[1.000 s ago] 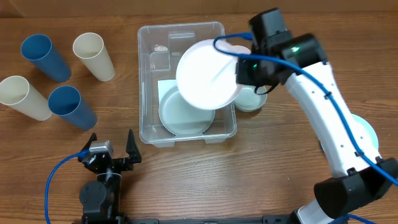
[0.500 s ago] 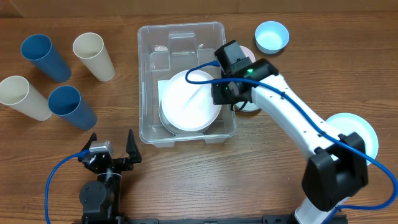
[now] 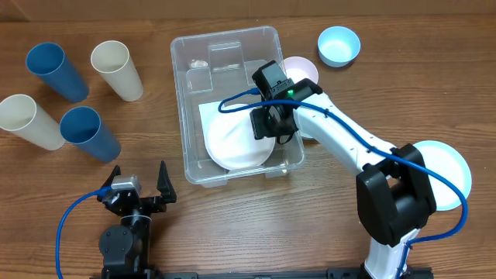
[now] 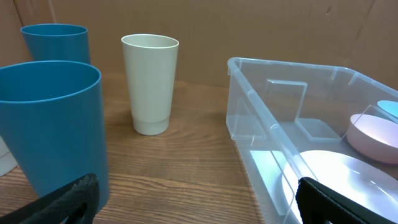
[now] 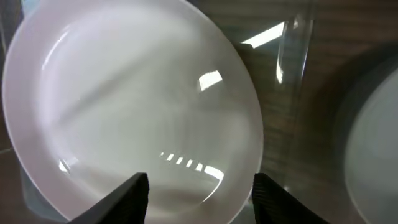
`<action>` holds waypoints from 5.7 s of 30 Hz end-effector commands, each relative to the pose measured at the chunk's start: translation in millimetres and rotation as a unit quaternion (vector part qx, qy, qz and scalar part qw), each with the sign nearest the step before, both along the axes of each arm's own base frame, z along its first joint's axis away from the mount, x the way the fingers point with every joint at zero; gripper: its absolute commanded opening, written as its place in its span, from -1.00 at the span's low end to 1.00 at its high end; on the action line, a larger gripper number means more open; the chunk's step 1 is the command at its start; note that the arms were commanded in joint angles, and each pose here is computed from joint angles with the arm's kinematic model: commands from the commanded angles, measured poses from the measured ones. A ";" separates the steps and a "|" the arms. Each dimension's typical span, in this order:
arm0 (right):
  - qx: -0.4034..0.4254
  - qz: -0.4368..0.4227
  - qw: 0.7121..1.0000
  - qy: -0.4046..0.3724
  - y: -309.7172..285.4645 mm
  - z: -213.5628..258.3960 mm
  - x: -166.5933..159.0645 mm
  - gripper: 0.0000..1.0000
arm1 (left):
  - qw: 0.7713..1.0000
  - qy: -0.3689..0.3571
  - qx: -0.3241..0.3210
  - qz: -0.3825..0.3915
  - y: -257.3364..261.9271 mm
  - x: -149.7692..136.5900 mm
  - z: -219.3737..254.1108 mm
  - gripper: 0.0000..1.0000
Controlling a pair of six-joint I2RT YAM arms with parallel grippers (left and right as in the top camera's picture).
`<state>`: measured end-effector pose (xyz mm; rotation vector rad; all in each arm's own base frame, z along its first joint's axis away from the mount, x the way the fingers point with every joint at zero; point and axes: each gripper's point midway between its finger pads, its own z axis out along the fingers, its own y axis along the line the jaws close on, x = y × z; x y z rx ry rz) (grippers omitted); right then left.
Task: Pack container
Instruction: 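Lower the pink plate onto the white plate and release, then move the right gripper to the light-blue plate's rim and grasp it, then lift the light-blue plate and carry it over the bin, then lower the light-blue plate onto the stack and release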
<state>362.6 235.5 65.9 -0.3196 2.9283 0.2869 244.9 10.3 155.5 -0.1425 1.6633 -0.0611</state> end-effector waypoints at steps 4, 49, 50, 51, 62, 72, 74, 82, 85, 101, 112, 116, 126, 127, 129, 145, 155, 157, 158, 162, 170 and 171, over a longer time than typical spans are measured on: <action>0.009 0.013 1.000 0.002 6.0 29.1 7.1 0.15 | 1.000 -0.002 0.007 -0.003 -0.4 -0.2 0.3 1.00; -0.021 -0.695 0.695 0.185 -441.9 32.4 -89.9 0.21 | 1.000 -0.002 0.007 -0.003 -0.4 -0.2 0.3 1.00; -0.036 -0.702 0.686 0.186 -451.9 32.3 -99.5 0.21 | 1.000 -0.002 0.007 -0.003 -0.4 -0.2 0.3 1.00; -0.050 -0.709 0.678 0.188 -460.1 31.1 -108.7 0.21 | 1.000 -0.002 0.007 -0.003 -0.4 -0.2 0.3 1.00; -0.052 -0.741 0.618 0.259 -470.9 -29.1 -189.8 0.20 | 1.000 -0.002 0.007 -0.003 -0.4 -0.2 0.3 1.00; -0.030 -0.730 0.647 0.220 -481.1 -42.1 -176.4 -0.01 | 1.000 -0.002 0.007 -0.003 -0.4 -0.2 0.3 1.00; -0.030 -0.724 0.655 0.214 -479.3 -50.0 -174.7 -0.10 | 1.000 -0.002 0.007 -0.003 -0.4 -0.2 0.3 1.00; -0.009 -0.706 0.681 0.193 -464.4 -62.1 -149.5 -0.86 | 1.000 -0.002 0.007 -0.003 -0.4 -0.2 0.3 1.00; -0.012 -0.698 0.695 0.173 -464.4 -62.7 -134.7 -0.92 | 1.000 -0.002 0.007 -0.003 -0.4 -0.2 0.3 1.00; 0.021 -0.565 0.825 0.003 -419.5 70.7 -1.0 -0.92 | 1.000 -0.002 0.007 -0.003 -0.4 -0.2 0.3 1.00; 0.113 -0.393 0.907 -0.104 -306.2 191.7 19.7 -0.92 | 1.000 -0.002 0.007 -0.003 -0.4 -0.2 0.1 1.00; 0.141 -0.271 0.941 -0.146 -232.6 232.2 6.6 -0.92 | 1.000 -0.002 0.007 -0.003 -0.4 -0.2 0.1 1.00; 0.058 -0.080 0.989 -0.106 -88.9 187.5 -14.3 -0.92 | 1.000 -0.002 0.007 -0.003 -0.4 -0.2 0.1 1.00; 0.053 -0.072 0.992 -0.094 -82.2 176.1 -14.7 -0.93 | 1.000 -0.002 0.007 -0.003 -0.4 -0.2 0.1 1.00; 0.045 -0.061 0.994 -0.074 -72.3 155.3 -13.0 -0.92 | 1.000 -0.002 0.007 -0.003 -0.4 -0.2 0.1 1.00; -0.006 -0.020 0.999 0.036 -32.3 13.4 11.6 -0.92 | 1.000 -0.002 0.007 -0.003 -0.4 -0.2 0.1 1.00; 0.001 0.023 0.998 0.057 -22.6 1.3 2.4 -0.65 | 1.000 -0.002 0.007 -0.003 -0.4 -0.2 0.1 1.00; 0.000 0.028 0.998 0.059 -18.9 1.2 -1.2 -0.47 | 1.000 -0.002 0.007 -0.003 -0.4 -0.2 0.1 1.00; 0.000 0.030 0.998 0.059 -17.3 1.3 -2.0 -0.45 | 1.000 -0.002 0.007 -0.003 -0.4 -0.2 0.1 1.00; -0.005 0.057 0.997 0.060 -7.4 1.4 -10.6 -0.44 | 1.000 -0.002 0.007 -0.003 -0.4 -0.2 0.1 1.00; -0.013 0.024 0.999 -0.028 -7.9 89.5 30.1 -0.14 | 1.000 -0.002 0.007 -0.003 -0.4 -0.2 0.1 1.00; -0.021 0.007 0.999 -0.040 -13.7 102.8 35.2 -0.13 | 1.000 -0.002 0.007 -0.003 -0.4 -0.2 0.1 1.00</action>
